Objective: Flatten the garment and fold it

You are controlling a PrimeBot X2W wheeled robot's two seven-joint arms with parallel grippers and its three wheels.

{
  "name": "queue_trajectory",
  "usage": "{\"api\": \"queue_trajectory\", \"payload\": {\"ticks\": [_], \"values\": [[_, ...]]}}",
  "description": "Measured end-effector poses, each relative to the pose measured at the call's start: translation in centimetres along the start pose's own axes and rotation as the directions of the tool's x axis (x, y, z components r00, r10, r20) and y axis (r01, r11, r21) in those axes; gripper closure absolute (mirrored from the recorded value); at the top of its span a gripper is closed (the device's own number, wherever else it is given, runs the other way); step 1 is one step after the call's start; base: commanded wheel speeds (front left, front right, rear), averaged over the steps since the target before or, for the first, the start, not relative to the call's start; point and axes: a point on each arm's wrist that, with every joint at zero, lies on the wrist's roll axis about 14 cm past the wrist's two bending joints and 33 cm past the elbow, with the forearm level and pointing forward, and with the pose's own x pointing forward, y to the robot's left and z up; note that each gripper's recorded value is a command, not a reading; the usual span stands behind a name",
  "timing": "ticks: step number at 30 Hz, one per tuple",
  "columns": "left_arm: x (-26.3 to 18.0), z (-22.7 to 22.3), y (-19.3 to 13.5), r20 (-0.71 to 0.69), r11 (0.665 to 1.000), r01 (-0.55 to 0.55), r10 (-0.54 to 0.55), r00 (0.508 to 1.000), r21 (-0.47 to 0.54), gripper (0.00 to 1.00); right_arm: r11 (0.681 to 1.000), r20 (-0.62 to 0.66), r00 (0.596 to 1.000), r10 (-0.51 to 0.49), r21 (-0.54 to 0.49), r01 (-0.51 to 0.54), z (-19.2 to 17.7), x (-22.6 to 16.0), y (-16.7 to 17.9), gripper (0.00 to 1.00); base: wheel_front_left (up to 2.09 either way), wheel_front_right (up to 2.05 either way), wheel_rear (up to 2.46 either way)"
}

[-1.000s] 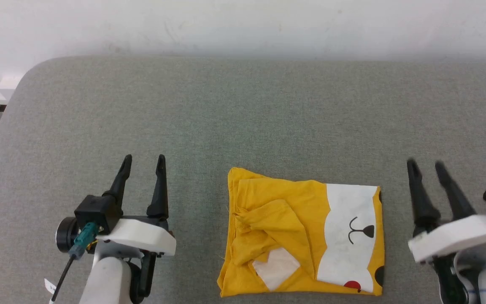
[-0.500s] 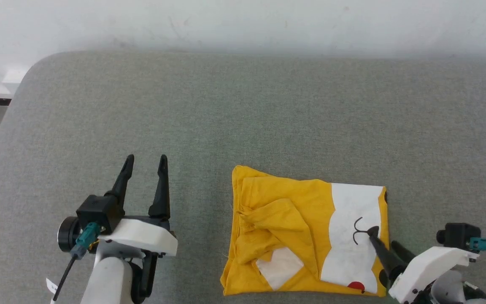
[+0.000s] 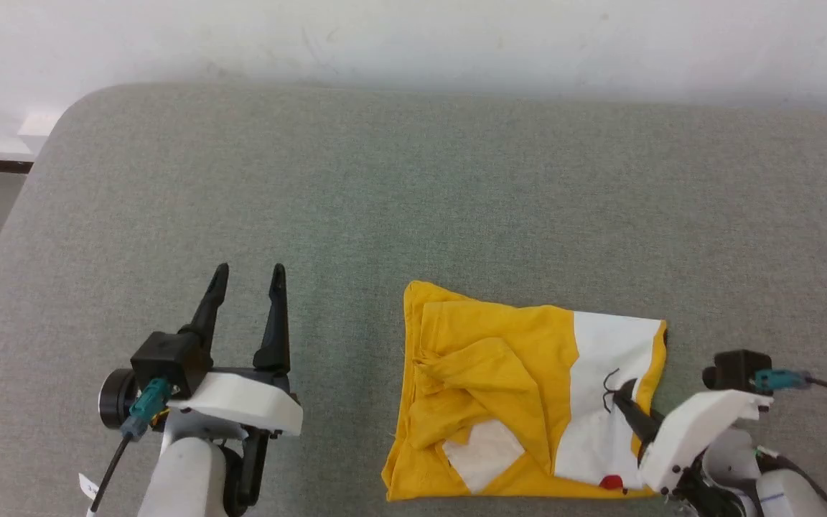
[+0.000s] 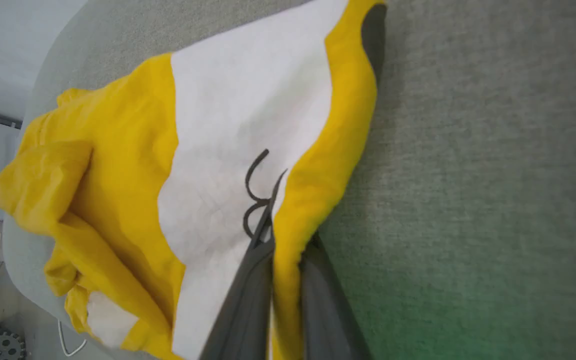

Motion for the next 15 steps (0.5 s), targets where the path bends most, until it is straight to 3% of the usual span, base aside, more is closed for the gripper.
{"api": "queue_trajectory", "payload": {"ticks": [3, 5, 9, 12, 15], "values": [[0.0, 0.0, 0.0, 0.001, 1.0, 0.0, 0.0, 1.0, -0.001, 0.0, 0.99, 0.03, 0.999, -0.019, -0.142, 0.023, 1.5, 0.1, 0.7, 1.0, 0.0, 0.0, 0.0], [0.1, 0.0, -0.1, 0.0, 1.0, 0.001, -0.001, 1.0, -0.002, 0.0, 0.955, 0.075, 0.997, -0.029, -0.293, 0.05, 3.6, -0.1, 1.7, 1.0, 0.0, 0.0, 0.0], [0.4, -0.2, -0.5, 0.0, 1.0, 0.007, -0.007, 1.0, -0.005, 0.0, 0.804, 0.198, 0.98, -0.018, -0.58, 0.132, 8.9, -1.1, 5.7, 1.0, 0.0, 0.0, 0.0], [0.9, -0.2, -1.2, 0.001, 1.0, 0.025, -0.025, 1.0, -0.01, 0.0, 0.681, 0.251, 0.968, -0.003, -0.708, 0.186, 11.4, -1.9, 7.4, 1.0, 0.0, 0.0, 0.0], [1.4, -0.4, -2.0, 0.001, 0.999, 0.047, -0.047, 0.999, -0.016, 0.0, 0.591, 0.288, 0.957, -0.015, -0.77, 0.241, 13.5, -2.8, 7.1, 1.0, 0.0, 0.0, 0.0]]}}
